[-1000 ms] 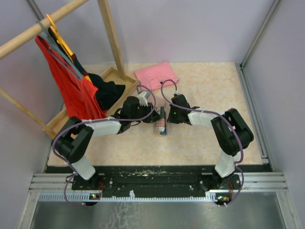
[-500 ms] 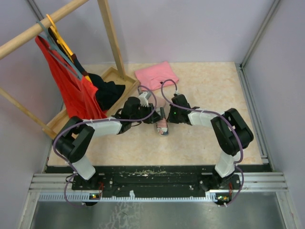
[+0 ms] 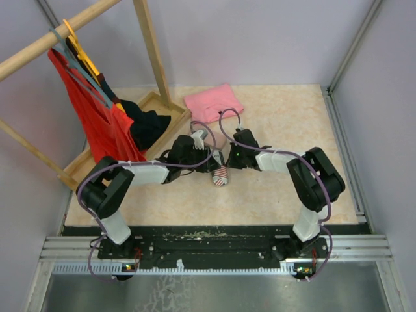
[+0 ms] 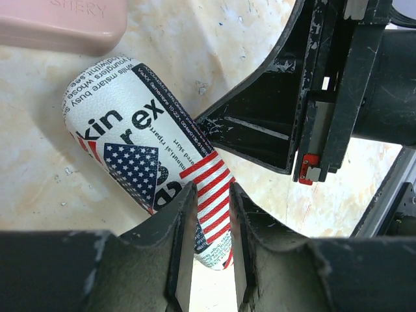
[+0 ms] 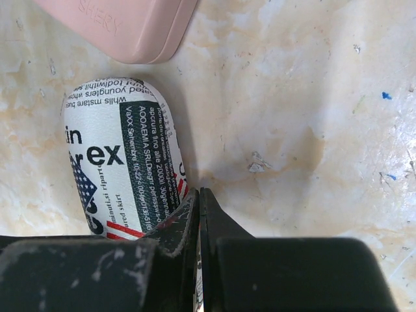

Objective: Organize the sunglasses
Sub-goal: Close the sunglasses case at the center of the board, then reset both arms

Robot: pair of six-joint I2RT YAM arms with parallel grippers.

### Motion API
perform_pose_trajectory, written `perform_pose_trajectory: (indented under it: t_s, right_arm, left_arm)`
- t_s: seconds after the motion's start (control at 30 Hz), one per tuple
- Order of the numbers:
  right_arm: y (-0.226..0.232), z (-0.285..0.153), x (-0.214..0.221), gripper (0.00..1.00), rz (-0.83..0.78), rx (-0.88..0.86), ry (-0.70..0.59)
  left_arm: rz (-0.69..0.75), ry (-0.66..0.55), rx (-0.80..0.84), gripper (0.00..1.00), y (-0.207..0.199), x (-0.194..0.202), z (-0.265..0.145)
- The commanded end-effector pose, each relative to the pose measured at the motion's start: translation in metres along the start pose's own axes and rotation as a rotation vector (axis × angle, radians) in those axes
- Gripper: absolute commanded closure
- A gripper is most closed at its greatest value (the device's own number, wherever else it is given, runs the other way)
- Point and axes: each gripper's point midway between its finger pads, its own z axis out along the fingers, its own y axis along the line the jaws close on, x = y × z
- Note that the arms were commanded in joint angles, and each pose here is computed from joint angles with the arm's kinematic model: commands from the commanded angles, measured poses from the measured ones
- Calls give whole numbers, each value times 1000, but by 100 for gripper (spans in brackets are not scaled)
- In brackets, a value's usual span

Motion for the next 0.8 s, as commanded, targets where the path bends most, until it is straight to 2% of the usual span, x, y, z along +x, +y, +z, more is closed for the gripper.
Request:
perform_pose_trajectory:
  t_s: [0.0,0.2,0.37,0.57,0.7,0.73,0.77]
  right_arm:
    - [1,-5,-2,100,-11,8,-20]
    - [4,-44,-38,100,-57,44,-169]
    - [9,-97,-70,88,-114,42,-342]
    - [13,-183,-96,74,-194,3,-594]
    - [12,-243,-100,67,-238,-40,-756]
    - [9,-255,-99,61,-239,-37,-784]
    - [6,-270,-97,48,-237,-39,-815]
  left_arm:
    - [12,45,-48,67,11,15,-3]
    - [78,-55,-76,63,-6,-29,-23]
    - [130,-172,-129,59,-20,-73,-56]
    - [154,-376,-226,37,-33,-119,-127]
    - [180,-497,-278,26,-37,-135,-178]
    - [187,-511,-291,23,-37,-136,-189]
    - [192,-516,-305,21,-37,-134,-198]
